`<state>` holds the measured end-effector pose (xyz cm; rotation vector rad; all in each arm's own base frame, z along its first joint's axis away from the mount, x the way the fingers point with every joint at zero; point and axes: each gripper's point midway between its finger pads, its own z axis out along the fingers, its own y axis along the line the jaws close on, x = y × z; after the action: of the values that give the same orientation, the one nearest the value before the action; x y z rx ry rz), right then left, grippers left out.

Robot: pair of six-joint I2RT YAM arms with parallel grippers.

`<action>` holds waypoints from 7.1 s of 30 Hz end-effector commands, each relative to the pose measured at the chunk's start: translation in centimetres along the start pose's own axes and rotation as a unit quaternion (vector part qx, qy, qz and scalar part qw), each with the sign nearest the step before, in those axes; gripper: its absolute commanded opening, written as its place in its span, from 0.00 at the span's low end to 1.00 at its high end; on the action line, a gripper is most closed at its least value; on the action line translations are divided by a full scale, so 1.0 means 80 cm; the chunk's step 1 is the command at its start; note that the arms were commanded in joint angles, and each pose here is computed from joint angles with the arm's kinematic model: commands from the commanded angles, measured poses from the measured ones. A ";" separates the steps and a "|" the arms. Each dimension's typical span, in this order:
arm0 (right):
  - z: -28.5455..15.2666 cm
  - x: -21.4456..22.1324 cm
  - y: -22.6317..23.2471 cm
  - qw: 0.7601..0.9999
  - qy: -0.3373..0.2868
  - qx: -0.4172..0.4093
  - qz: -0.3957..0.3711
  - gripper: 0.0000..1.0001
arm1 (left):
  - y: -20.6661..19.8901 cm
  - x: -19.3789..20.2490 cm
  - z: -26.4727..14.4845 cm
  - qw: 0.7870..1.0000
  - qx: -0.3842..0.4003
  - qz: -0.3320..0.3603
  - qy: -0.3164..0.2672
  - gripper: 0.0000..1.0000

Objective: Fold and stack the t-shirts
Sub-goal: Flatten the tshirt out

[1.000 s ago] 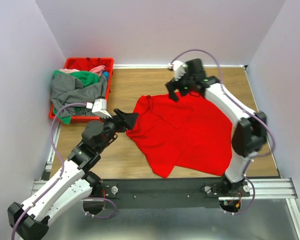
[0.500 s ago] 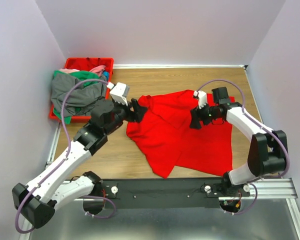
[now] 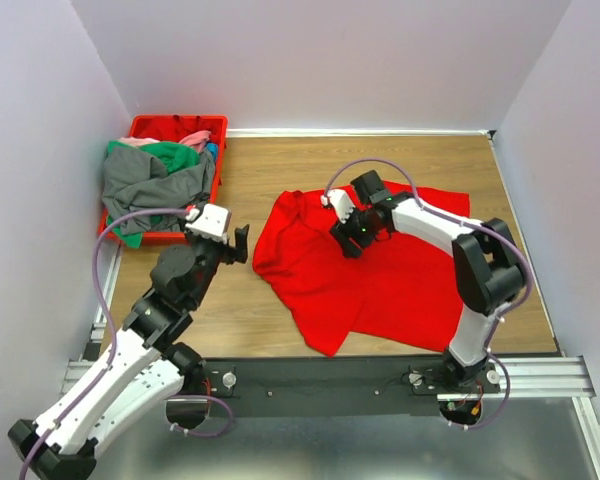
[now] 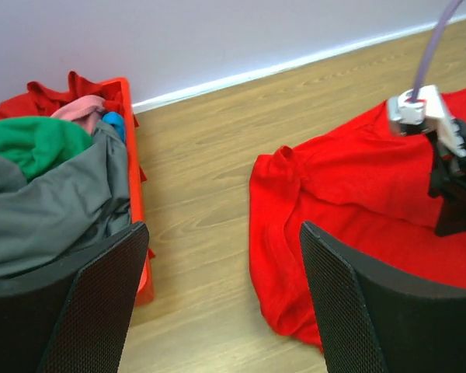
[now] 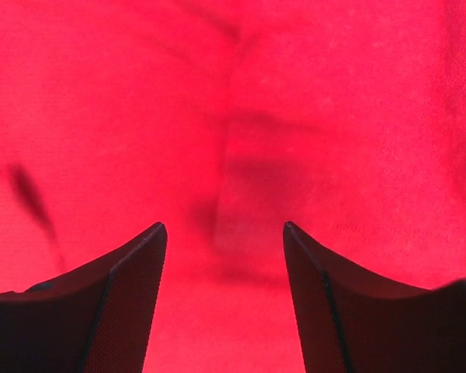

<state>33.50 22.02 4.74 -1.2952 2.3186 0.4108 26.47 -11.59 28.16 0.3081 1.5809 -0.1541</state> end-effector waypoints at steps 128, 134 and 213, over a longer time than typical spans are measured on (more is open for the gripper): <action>-0.158 0.202 -0.119 0.948 0.018 0.190 0.254 0.84 | -0.273 0.063 -0.147 0.877 0.308 -0.250 0.272 0.74; -0.152 0.167 -0.130 0.946 -0.049 0.135 0.289 0.84 | -0.175 0.023 0.014 0.928 0.245 -0.229 0.160 0.74; -0.155 0.157 -0.129 0.931 -0.142 0.054 0.332 0.85 | -0.001 0.314 0.405 0.891 0.006 -0.143 0.430 0.29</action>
<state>33.77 1.79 8.19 -0.3374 2.4391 0.6032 57.81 -18.68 3.54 0.1419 2.4622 -0.2797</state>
